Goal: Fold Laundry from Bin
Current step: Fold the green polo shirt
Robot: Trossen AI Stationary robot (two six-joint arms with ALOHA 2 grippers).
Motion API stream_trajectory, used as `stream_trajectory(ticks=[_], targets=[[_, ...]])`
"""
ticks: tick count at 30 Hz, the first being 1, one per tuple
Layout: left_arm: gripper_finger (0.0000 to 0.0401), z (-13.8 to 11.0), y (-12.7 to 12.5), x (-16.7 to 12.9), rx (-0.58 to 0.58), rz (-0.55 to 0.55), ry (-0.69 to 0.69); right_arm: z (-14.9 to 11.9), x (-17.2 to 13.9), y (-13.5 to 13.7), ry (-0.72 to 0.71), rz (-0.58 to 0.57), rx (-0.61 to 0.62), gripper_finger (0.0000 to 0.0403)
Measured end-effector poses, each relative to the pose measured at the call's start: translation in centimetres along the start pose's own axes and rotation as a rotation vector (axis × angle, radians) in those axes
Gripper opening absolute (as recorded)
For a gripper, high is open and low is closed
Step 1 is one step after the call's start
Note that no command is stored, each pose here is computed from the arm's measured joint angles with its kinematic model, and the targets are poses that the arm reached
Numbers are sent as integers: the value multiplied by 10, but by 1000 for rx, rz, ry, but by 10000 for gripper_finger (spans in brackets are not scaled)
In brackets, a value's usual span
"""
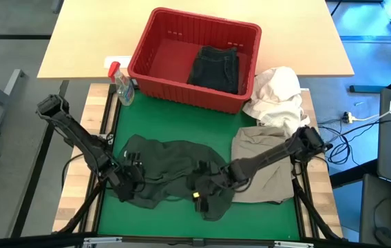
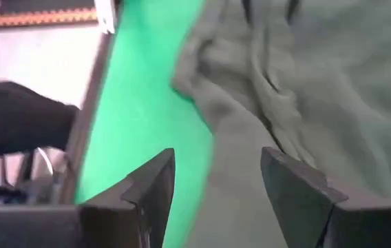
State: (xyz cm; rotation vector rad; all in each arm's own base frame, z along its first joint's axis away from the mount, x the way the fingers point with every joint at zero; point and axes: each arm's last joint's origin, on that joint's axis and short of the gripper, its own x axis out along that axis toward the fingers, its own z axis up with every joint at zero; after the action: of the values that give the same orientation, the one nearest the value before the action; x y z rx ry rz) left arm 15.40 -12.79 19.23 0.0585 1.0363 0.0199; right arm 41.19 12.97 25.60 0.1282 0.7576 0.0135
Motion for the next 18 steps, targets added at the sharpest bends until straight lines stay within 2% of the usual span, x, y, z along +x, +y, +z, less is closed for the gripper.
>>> stream_trajectory(ticks=[2,8,18], targets=[[193,-6,0,3,44,8,14,1,4,9,-42,30,-3,216],[194,-20,1,11,78,14,39,2,14,20,-116,74,-19,216],[195,-31,-1,18,100,16,2,-3,23,18,-95,60,29,216]])
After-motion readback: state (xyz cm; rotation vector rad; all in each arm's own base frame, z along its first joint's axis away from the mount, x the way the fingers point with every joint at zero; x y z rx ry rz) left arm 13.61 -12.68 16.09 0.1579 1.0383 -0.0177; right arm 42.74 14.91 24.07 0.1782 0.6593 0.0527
